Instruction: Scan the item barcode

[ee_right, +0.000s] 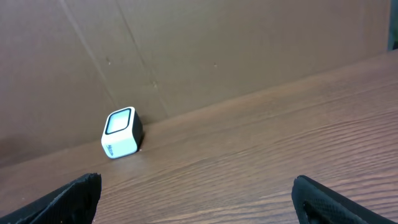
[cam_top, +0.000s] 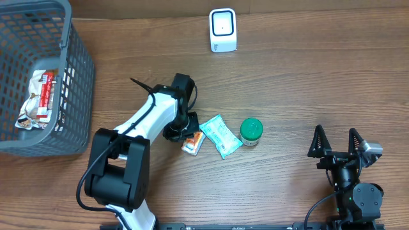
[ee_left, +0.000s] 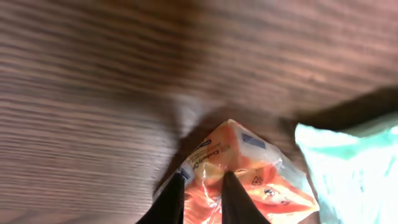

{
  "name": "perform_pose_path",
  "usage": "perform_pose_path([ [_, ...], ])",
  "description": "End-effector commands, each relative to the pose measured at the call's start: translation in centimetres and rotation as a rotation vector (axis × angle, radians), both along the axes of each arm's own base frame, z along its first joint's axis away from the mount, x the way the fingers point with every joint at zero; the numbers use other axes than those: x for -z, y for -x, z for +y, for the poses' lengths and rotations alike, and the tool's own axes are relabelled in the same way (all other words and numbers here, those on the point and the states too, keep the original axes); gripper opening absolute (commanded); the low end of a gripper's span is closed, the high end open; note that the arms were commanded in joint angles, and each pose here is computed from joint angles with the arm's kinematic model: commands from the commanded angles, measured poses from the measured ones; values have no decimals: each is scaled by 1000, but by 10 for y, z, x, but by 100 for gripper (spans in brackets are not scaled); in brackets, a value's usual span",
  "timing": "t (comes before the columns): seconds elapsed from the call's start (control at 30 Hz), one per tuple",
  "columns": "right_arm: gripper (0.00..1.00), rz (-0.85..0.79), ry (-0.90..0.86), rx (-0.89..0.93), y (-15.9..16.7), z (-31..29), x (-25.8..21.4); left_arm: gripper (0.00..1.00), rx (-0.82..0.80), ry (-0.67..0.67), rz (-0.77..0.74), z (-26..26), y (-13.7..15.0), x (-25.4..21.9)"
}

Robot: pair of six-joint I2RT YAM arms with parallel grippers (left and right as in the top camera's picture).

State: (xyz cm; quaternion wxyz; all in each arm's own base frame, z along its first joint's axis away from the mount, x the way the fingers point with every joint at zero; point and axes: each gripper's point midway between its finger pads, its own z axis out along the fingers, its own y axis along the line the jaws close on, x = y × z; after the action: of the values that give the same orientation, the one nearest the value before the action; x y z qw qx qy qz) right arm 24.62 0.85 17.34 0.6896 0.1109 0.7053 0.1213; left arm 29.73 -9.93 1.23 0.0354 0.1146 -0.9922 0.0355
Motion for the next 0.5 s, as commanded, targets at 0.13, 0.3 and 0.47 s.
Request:
perform_pose_path([
  [0.13,100,-1,4,-1,0,0,2,18,24,53,-72,-10,-37,-45],
  [0.3,100,-1,4,-1,0,0,2,21,107,55,-52,-10,-35,-66],
  [0.47,100,-1,4,-1,0,0,2,20,143,-74,41,15,-11,-63],
])
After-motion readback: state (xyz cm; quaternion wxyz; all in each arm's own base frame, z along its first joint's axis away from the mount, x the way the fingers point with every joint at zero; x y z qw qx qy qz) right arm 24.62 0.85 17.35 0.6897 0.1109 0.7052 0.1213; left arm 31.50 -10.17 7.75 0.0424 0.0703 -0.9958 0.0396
